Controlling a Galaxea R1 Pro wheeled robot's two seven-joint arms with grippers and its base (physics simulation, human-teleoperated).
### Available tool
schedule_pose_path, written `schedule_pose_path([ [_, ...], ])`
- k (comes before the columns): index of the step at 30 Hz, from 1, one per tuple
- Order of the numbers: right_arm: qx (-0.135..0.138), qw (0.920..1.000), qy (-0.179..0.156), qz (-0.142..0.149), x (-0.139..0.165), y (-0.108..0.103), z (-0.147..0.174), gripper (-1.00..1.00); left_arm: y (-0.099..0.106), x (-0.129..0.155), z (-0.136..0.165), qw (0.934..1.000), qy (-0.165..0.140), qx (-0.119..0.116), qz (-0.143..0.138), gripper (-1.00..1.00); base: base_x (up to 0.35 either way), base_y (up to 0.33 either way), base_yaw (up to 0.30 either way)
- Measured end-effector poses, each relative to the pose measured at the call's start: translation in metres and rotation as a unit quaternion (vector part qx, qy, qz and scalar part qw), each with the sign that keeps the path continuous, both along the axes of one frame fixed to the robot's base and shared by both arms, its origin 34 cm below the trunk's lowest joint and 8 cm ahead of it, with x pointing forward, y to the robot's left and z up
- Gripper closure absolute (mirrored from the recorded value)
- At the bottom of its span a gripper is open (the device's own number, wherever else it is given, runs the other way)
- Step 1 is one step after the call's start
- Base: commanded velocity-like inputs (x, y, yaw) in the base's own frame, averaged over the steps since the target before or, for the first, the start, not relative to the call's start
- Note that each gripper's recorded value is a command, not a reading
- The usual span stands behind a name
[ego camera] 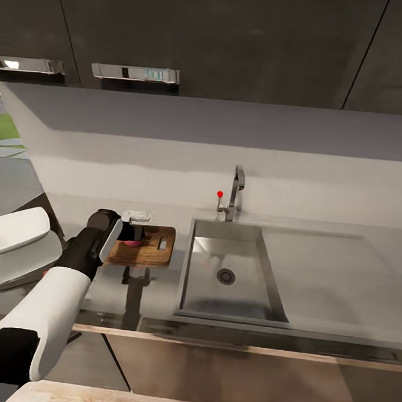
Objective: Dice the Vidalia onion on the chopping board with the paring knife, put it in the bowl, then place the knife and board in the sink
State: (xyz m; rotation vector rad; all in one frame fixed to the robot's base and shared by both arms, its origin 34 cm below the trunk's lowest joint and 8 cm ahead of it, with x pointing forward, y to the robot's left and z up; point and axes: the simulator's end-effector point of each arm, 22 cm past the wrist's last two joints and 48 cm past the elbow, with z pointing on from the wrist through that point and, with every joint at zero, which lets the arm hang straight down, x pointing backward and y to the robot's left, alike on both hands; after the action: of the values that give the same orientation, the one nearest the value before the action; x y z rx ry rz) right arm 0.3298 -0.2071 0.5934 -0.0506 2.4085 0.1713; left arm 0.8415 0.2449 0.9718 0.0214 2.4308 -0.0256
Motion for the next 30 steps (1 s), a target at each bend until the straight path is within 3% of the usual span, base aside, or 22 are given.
schedule_pose_path([
  [30, 0.001, 1.0000, 0.008, 0.000, -0.006, 0.001, -0.003, -1.00, 0.003, 0.001, -0.011, 1.0000, 0.007, 0.003, 0.002, 1.00, 0.023, 0.000, 0.000],
])
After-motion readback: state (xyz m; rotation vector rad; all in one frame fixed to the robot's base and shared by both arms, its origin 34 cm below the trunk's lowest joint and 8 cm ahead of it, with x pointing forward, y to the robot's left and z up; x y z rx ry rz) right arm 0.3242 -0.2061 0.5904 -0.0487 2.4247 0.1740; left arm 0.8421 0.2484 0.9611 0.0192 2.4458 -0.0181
